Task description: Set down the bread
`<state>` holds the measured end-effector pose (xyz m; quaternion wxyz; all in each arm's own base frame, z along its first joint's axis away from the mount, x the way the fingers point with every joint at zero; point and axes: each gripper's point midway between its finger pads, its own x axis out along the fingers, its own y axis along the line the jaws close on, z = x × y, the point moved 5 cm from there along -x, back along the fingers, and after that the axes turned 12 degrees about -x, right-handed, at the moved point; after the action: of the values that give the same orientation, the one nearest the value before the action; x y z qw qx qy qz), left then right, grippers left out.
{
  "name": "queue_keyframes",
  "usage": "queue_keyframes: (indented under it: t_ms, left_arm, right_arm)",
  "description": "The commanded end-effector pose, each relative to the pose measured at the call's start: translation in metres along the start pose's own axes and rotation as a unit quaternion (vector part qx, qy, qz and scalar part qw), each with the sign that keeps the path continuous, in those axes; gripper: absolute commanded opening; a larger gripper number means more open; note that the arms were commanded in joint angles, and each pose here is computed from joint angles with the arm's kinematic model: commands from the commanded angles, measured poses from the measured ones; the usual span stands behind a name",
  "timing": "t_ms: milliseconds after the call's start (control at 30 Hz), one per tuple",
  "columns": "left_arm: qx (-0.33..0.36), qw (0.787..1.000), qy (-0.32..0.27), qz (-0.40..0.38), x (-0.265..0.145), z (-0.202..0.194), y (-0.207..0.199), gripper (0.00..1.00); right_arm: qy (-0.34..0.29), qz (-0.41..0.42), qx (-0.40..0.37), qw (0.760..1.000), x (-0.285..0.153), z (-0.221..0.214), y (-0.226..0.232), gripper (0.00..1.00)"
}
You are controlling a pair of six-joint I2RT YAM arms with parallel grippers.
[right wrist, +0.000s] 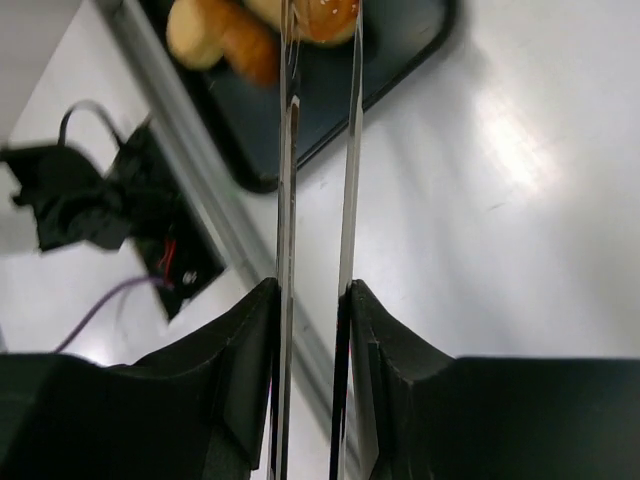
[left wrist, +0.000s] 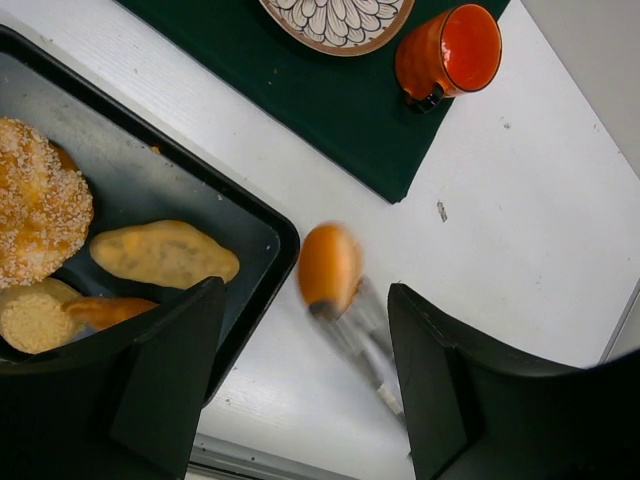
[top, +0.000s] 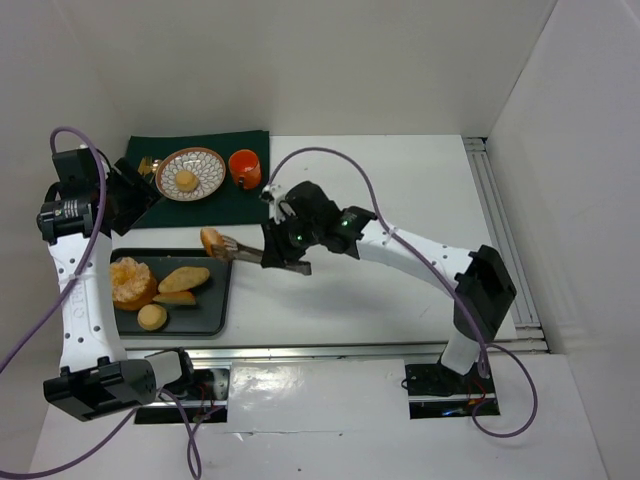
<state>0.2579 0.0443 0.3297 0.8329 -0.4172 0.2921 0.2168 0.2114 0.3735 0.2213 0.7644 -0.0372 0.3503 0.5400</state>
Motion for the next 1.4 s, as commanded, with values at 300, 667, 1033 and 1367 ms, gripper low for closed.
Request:
queue_keyframes:
  t_ms: [300,667,1033,1367]
  left_arm:
    - [-0.002,1.000,-0.015,-0.016,-0.007,0.005,-0.005,0.78]
    - [-0.002,1.000,-0.002,-0.022,-0.007,-0.003,-0.002,0.78]
    - [0.003,1.000,-0.009,-0.022,-0.009,0.000,-0.003,0.78]
    - [0.005,0.999,-0.021,-0.034,-0.020,0.004,-0.009,0.78]
  right_arm:
    - [-0.109,-0.118,-0.013,0.987,0.088,0.123,-0.112,0.25]
    - [-0.194,-0.150,0.010,0.969,0.154,0.145,-0.164,0.29]
    - [-0.213,-0.138,0.002,0.967,0.130,0.159,-0.149,0.59]
    - [-0.203,-0.069,-0.035,0.976,0.074,0.154,-0.072,0.51]
